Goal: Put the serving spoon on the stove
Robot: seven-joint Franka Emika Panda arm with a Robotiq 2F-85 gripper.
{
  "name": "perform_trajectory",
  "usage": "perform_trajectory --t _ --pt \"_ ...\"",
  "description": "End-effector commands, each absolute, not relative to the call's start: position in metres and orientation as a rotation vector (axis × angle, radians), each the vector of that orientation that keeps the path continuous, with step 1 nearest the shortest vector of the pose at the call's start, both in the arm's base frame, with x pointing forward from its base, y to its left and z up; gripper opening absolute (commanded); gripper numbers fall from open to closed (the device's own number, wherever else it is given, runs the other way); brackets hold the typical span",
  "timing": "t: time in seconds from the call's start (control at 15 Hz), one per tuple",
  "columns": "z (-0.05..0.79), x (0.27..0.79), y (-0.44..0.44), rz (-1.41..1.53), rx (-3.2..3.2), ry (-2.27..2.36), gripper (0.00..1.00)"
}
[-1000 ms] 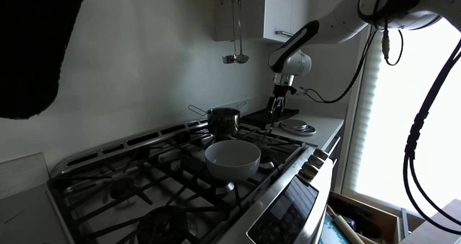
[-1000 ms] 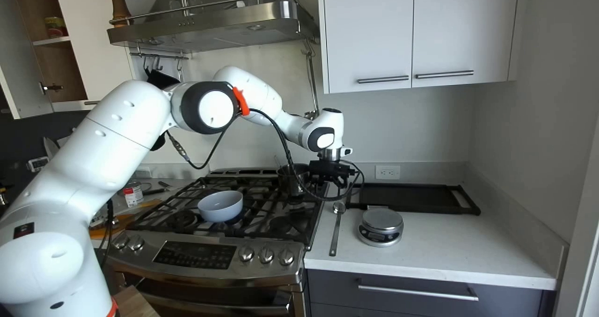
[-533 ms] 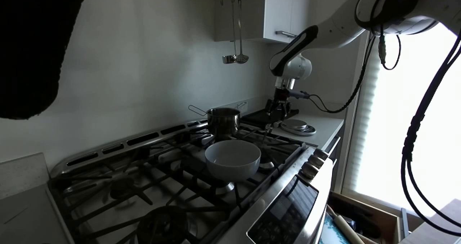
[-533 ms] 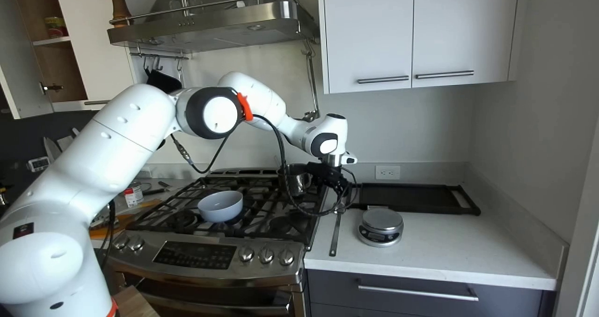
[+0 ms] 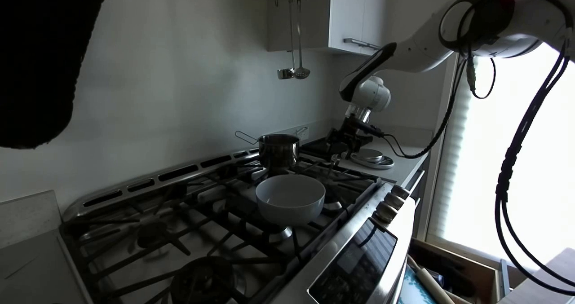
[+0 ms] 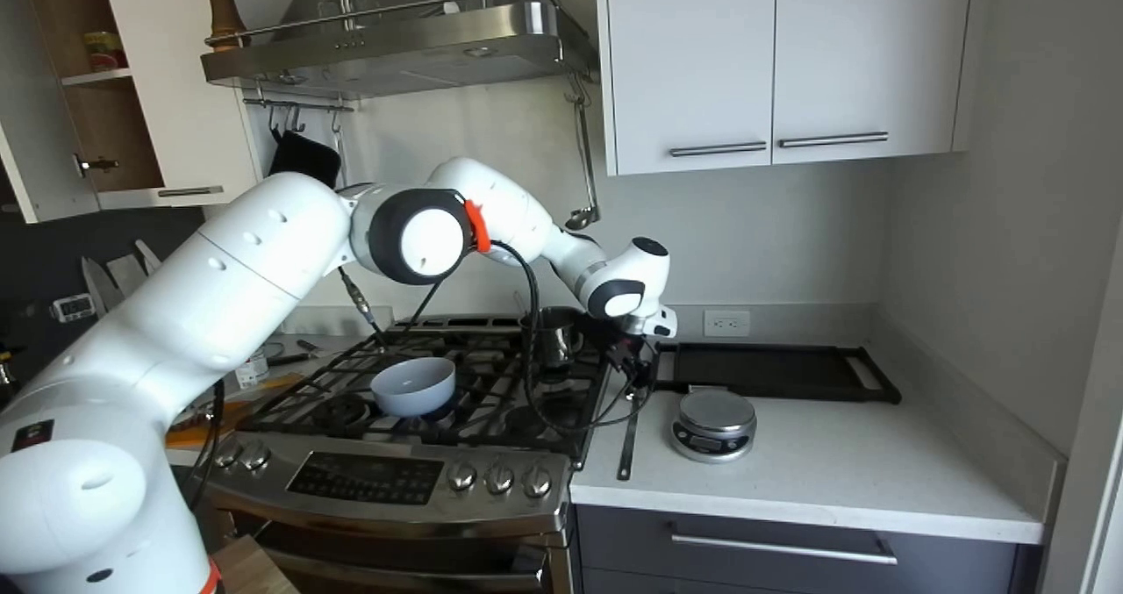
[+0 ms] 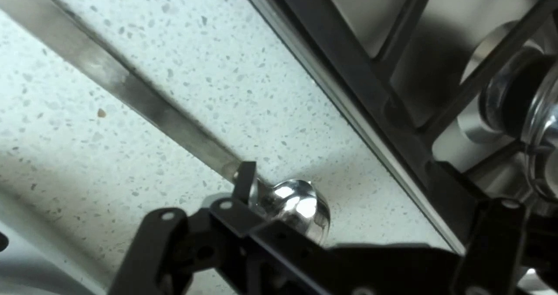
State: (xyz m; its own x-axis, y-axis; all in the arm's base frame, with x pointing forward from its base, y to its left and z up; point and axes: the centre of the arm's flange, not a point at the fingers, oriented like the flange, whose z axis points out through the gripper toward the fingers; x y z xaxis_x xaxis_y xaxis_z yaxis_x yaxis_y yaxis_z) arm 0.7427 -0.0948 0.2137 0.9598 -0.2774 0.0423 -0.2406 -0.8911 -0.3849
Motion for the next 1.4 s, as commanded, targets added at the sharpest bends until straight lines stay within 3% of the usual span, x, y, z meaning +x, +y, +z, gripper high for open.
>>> perform_trajectory --t 0.0,0.07,0.13,0.2,0.33,0.53,0.67,1.13,1.33 --pt "0.192 0.759 -0.107 -0.21 -2.593 0.505 1.0" --pt "0.188 0.761 -0.11 -0.228 -2.573 0.527 1.0" --pt "0.184 0.762 -0.113 -0.242 -2.557 0.545 0.92" --pt "0.182 0.763 -0.114 -0.256 -2.541 0.558 0.78" --pt "0.179 0.766 -0.116 -0.275 -2.518 0.57 0.58" --pt "0.177 0.769 -0.116 -0.308 -2.515 0.575 0.39" --pt "0.177 0.77 -0.115 -0.324 -2.53 0.567 0.34" --pt "0.182 0.769 -0.109 -0.379 -2.601 0.519 0.32" --pt "0.187 0.766 -0.103 -0.379 -2.63 0.484 0.14"
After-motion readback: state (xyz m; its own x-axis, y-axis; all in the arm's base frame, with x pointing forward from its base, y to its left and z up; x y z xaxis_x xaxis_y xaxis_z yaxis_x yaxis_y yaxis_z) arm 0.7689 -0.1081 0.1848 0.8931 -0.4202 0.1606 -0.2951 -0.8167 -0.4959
